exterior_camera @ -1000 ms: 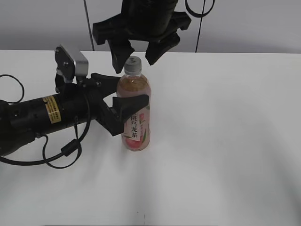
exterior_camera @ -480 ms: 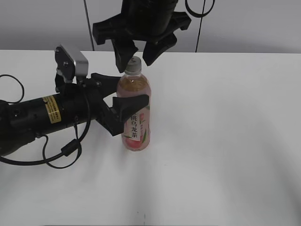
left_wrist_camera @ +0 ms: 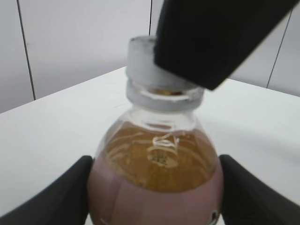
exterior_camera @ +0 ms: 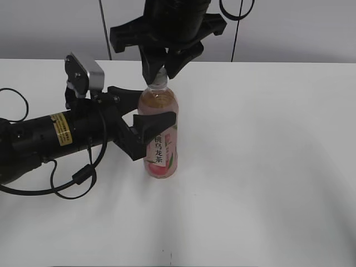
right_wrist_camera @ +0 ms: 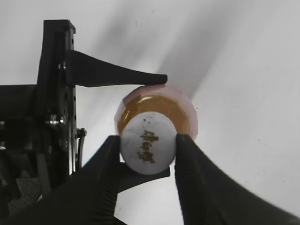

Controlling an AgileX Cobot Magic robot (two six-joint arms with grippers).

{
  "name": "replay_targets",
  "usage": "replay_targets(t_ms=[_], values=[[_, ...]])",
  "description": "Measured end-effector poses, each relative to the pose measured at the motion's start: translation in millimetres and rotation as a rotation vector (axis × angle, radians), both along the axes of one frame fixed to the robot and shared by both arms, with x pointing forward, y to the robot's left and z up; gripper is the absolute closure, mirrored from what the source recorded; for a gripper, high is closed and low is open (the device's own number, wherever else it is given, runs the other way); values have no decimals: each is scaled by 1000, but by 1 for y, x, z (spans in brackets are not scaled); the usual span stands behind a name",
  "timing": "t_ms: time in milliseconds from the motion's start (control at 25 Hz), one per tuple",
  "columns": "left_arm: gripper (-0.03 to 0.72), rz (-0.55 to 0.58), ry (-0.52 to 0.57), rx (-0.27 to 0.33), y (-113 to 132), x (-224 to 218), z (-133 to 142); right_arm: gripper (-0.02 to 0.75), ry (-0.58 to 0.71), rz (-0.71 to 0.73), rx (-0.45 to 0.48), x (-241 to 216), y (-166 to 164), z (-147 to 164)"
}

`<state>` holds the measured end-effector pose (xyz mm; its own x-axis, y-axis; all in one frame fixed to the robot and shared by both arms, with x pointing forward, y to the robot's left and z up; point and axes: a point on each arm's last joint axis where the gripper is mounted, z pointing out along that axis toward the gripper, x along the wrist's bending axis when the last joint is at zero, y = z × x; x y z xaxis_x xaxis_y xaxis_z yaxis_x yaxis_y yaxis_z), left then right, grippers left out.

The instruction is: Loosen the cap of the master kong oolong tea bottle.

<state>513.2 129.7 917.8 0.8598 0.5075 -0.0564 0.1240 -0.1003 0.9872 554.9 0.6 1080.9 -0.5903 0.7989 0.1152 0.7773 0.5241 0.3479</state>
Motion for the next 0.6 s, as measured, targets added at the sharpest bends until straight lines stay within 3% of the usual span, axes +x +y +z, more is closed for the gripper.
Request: replay_targets(t_ms=[440,600], values=[[214,0,0,0,0,0,0,463,-14,46,-11,0,0,0],[214,0,0,0,0,0,0,464,-47,147,-35,0,0,0]])
